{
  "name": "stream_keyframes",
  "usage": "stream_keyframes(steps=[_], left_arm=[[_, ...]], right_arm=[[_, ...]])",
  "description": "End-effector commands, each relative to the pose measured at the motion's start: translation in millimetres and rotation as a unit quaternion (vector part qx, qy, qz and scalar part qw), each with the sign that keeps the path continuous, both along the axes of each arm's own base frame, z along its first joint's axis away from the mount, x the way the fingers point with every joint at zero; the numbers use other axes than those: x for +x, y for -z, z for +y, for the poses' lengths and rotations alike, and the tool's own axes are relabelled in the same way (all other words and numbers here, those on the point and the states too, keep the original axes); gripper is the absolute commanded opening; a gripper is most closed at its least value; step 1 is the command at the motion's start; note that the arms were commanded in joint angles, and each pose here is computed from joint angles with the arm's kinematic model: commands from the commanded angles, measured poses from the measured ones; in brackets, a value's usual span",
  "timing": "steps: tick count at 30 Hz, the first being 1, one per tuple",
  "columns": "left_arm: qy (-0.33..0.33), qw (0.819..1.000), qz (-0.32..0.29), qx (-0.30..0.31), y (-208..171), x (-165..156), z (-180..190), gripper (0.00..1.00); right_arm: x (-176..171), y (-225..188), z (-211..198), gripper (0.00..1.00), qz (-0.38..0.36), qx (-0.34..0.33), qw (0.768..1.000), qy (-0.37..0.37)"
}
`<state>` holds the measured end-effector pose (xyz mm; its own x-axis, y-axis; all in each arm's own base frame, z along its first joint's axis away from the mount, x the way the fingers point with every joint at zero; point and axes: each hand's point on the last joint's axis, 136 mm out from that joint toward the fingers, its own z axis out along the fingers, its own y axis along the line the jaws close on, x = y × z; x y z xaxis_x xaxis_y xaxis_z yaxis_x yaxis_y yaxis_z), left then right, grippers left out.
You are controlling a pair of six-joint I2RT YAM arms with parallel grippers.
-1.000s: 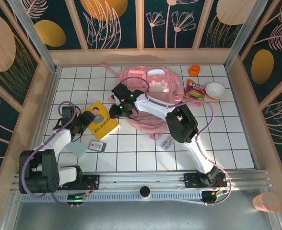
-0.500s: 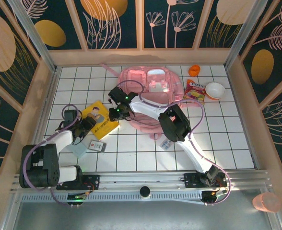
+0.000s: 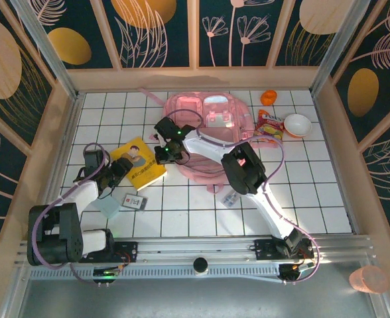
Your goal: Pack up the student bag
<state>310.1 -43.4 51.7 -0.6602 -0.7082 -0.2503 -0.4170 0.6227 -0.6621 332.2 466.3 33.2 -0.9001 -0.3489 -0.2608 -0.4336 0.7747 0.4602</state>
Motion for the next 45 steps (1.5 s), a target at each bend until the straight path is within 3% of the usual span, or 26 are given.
stream_keyframes(steps=[1,8,13,17,20,23,27,30,32,36,40,45], left_arm=[[0.097,0.988,-0.086,-0.086,-49.2,13.3,-43.9,0.54],[0.118,0.977,-0.119,-0.128,-65.2,10.8,-56.2,0.54],[0.109,0.978,-0.132,-0.117,-71.2,12.6,-52.4,0.54],[0.082,0.991,-0.087,-0.053,-46.6,14.0,-34.1,0.43],[0.059,0.996,-0.058,-0.014,-32.0,13.2,-20.7,0.25],[0.054,0.997,-0.052,0.009,-30.9,15.0,-14.0,0.13],[0.07,0.992,-0.088,0.05,-58.2,23.7,-9.0,0.07],[0.1,0.981,-0.155,0.063,-99.4,31.6,-15.7,0.03],[0.141,0.964,-0.215,0.065,-133.5,35.0,-30.7,0.03],[0.263,0.901,-0.335,0.082,-198.7,26.4,-81.9,0.05],[0.324,0.839,-0.438,0.024,-249.9,9.7,-118.3,0.02],[0.419,0.756,-0.502,-0.017,-281.7,-22.0,-168.2,0.0]], right_arm=[[-23.4,22.5,5.2,0.06,0.036,-0.006,0.999,-0.014],[-23.7,25.8,4.8,0.05,0.049,0.002,0.999,-0.009],[-24.1,25.0,4.8,0.04,0.051,0.004,0.999,-0.008],[-22.6,20.6,4.2,0.04,0.045,0.005,0.999,-0.004],[-20.5,10.0,4.7,0.06,0.036,0.016,0.999,0.0],[-15.9,-12.4,7.6,0.12,0.02,0.045,0.999,0.007],[-6.2,-66.1,7.6,0.24,-0.019,0.101,0.994,0.023],[3.6,-117.5,-4.5,0.31,-0.064,0.146,0.986,0.046],[7.1,-150.7,-18.7,0.35,-0.1,0.172,0.978,0.064],[4.8,-209.7,-60.4,0.37,-0.183,0.213,0.954,0.105],[-9.6,-255.0,-111.0,0.41,-0.265,0.237,0.924,0.141],[-38.8,-294.4,-168.7,0.45,-0.346,0.278,0.88,0.168]])
